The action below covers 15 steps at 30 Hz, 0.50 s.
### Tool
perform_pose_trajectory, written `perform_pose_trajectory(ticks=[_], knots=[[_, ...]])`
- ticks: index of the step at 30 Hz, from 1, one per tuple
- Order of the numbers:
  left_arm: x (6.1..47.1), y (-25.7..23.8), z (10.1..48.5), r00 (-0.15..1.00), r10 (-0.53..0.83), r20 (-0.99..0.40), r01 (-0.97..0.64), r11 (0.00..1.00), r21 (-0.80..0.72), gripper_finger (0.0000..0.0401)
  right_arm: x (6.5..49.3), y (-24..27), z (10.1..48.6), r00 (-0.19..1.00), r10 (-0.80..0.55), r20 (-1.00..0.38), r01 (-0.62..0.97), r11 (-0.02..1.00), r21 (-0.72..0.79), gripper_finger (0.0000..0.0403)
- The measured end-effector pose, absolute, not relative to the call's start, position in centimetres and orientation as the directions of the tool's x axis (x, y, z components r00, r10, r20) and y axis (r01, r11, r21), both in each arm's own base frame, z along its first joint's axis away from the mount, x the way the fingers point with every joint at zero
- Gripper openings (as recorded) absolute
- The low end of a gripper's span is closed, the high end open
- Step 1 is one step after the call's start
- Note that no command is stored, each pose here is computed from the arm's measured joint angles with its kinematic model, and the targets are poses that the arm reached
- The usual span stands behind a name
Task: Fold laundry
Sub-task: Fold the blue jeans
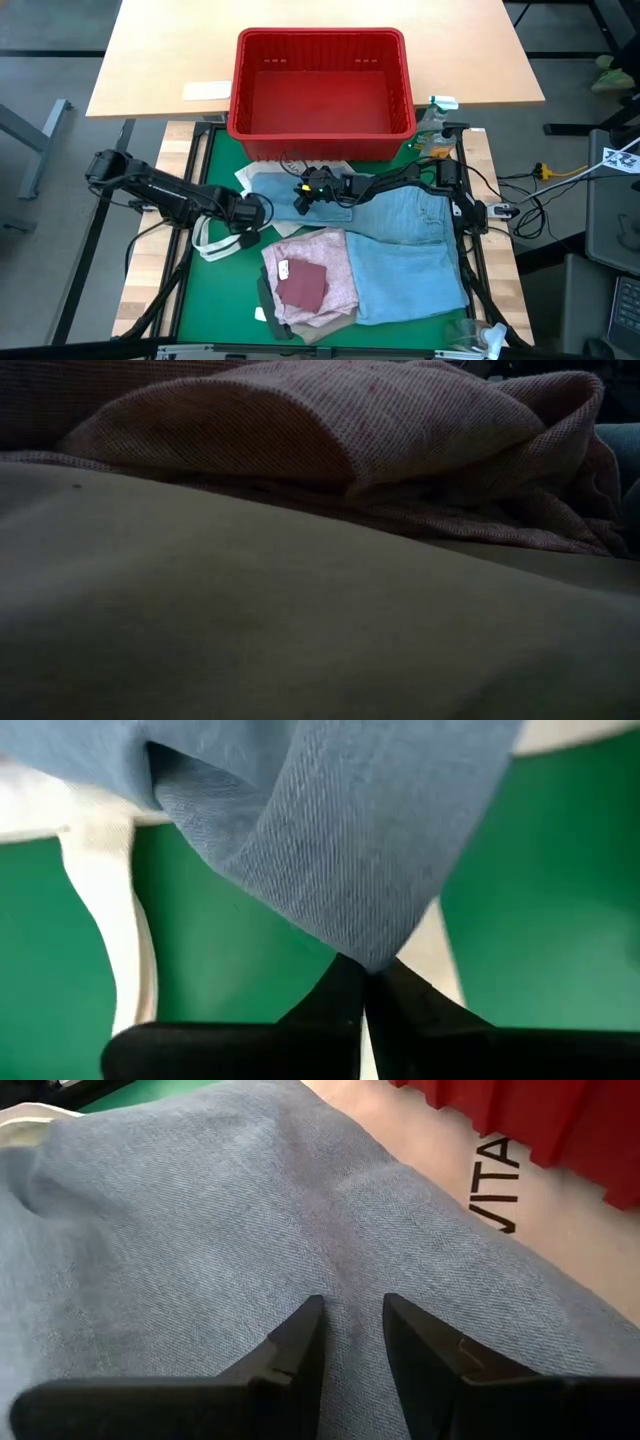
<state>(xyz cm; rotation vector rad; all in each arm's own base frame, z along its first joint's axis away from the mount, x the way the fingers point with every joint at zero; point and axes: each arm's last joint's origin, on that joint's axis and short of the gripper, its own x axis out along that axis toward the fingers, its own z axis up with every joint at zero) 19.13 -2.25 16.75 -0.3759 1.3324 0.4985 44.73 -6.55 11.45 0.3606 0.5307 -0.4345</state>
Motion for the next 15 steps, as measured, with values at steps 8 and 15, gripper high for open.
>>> perform_pose_trajectory(ticks=[8,15], knots=[[19.8,-3.0,19.1,0.131,-0.070,-0.989,-0.530,0.838,-0.129,0.0001,44.7,-6.5,11.4,0.775,-0.299,-0.556,0.482,0.849,0.216,0.0106],[19.5,-4.2,18.6,0.107,-0.141,-0.984,-0.558,0.811,-0.177,0.0001,44.6,-6.4,11.3,0.779,-0.250,-0.575,0.471,0.838,0.274,0.0106]])
